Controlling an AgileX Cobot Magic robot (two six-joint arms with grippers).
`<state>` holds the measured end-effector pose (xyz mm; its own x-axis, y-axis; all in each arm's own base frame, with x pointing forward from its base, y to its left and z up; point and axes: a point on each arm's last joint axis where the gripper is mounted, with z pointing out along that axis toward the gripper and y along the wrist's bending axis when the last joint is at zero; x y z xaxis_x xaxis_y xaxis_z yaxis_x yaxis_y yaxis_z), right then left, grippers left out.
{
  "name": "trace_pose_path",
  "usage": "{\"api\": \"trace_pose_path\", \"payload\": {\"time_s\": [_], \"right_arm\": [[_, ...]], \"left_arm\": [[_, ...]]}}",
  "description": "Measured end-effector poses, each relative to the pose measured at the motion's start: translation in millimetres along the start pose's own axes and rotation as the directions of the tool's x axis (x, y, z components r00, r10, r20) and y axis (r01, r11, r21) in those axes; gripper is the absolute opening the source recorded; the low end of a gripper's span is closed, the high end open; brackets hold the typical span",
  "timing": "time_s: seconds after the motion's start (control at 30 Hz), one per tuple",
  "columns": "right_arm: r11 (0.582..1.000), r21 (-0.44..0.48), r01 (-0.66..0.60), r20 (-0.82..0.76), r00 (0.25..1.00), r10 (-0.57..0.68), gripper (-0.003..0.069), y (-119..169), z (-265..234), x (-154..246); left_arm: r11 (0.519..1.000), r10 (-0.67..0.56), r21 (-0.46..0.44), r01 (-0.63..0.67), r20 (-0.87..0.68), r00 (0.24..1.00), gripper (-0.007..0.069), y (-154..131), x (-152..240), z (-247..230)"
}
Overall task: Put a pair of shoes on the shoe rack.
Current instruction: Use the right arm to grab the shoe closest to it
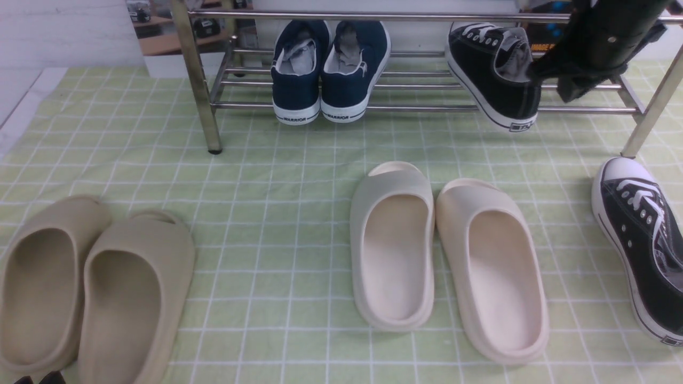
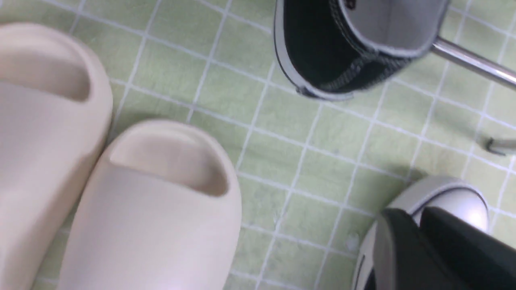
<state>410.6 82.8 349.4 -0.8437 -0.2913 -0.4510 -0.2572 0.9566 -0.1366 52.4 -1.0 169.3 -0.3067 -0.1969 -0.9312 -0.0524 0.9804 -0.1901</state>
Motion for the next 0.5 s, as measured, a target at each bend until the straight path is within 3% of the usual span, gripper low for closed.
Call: {"api": "trace_pose_path", "payload": {"time_s": [0.13,0.27,0.5], "right_arm": [[1.000,0.001,-0.002,-0.003,1.000,0.002,0.0335,-1.3,-31.6,23.6],[1.000,-0.003,-0.027,-0.063,0.998,0.027,0.0420,1.5,-42.9,64.7],[0.994,0.042,-0.097,-0.167,0.981,0.102,0.0442,5.9,-29.7,128.8]], "left_arm": [[1.000,0.000,0.000,0.000,0.000,1.000,0.0231,0.0,0.0,0.0],[1.000,0.000,0.000,0.000,0.000,1.000,0.0236,0.0,0.0,0.0],[1.000,0.000,0.000,0.000,0.000,1.000,0.0238,0.0,0.0,0.0]]}}
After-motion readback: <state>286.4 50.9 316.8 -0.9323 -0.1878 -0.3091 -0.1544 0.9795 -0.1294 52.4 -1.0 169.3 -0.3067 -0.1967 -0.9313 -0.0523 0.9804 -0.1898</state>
